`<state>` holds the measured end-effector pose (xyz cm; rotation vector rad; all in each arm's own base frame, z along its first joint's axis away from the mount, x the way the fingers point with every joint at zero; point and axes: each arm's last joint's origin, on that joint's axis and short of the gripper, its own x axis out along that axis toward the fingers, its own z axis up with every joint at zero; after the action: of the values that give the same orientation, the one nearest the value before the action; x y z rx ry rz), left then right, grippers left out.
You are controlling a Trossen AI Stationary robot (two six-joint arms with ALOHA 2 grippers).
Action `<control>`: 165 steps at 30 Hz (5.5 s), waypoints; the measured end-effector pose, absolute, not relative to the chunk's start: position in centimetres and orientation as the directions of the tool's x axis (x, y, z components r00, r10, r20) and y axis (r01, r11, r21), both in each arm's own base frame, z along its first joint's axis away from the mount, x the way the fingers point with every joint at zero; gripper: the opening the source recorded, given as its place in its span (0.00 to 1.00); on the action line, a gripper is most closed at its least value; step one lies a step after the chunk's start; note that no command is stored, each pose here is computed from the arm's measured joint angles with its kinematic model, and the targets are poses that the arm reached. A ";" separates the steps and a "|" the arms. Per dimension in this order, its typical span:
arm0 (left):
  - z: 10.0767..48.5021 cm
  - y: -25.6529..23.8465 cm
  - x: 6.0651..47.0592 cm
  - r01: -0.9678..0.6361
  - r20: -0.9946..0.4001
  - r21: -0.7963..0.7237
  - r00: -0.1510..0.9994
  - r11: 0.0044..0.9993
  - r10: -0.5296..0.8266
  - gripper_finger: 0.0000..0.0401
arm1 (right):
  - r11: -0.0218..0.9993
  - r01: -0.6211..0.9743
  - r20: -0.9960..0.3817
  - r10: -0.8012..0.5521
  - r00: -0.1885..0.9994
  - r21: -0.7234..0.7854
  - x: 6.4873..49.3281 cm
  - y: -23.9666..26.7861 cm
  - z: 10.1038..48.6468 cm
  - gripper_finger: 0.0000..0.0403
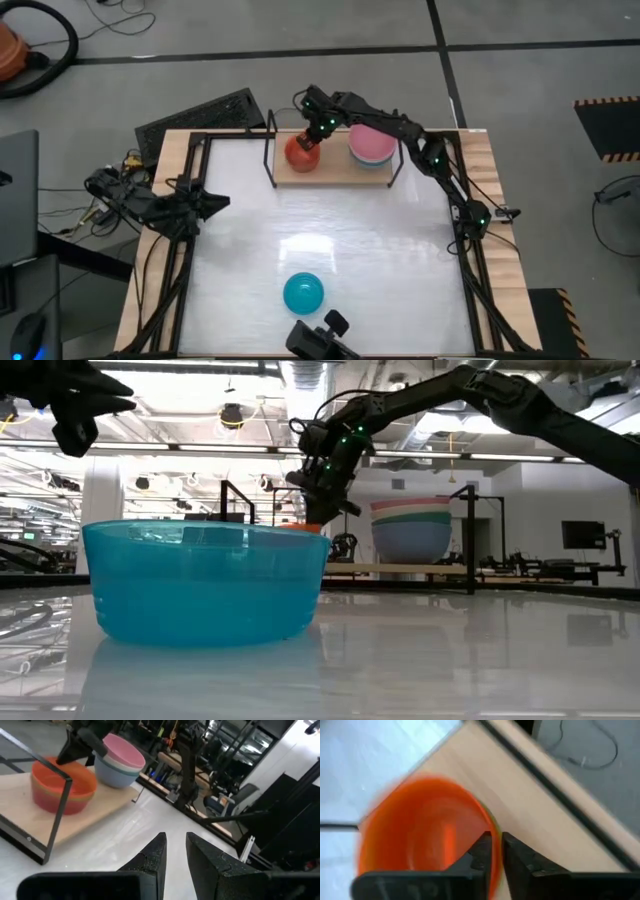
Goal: Place and stack bowls onto a shelf
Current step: Stack the small orange bowl on top of the small light green bowl on the shelf, then stack the small light blue bowl on top of the small orange bowl on the shelf, then return to Home Position
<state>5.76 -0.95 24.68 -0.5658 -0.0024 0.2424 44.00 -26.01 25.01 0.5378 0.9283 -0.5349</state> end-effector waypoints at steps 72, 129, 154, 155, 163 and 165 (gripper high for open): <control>17.0 -3.1 8.4 -0.014 -0.157 -0.341 0.987 0.940 -0.042 0.00 | 0.971 0.008 -0.893 0.217 0.394 0.239 46.2 12.0 16.4 0.40; 17.2 -1.9 9.1 0.009 -0.102 -0.248 0.994 0.969 -0.035 0.00 | 0.731 0.650 -0.828 -0.222 0.515 0.208 41.9 -24.7 27.5 0.07; 17.2 -1.9 9.2 0.018 -0.106 -0.226 0.993 0.974 -0.043 0.00 | 0.766 0.598 -0.758 -0.239 0.606 0.237 40.4 -24.5 31.9 0.44; 17.2 -1.9 9.2 0.018 -0.106 -0.226 0.993 0.974 -0.043 0.00 | 0.773 0.582 -0.746 -0.227 0.626 0.253 39.9 -24.0 33.3 0.45; 17.1 -1.9 9.2 0.019 -0.107 -0.227 0.993 0.974 -0.044 0.00 | 0.897 0.394 -0.695 -0.153 0.703 0.201 31.2 -14.2 45.4 0.42; 17.1 -1.9 9.2 0.019 -0.107 -0.227 0.993 0.974 -0.044 0.00 | 0.912 0.377 -0.690 -0.168 0.704 0.162 28.4 -11.1 47.6 0.42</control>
<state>9.15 -1.92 17.14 -0.2273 0.1116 -0.0319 28.43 -11.15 47.61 0.3030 0.7301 -0.3083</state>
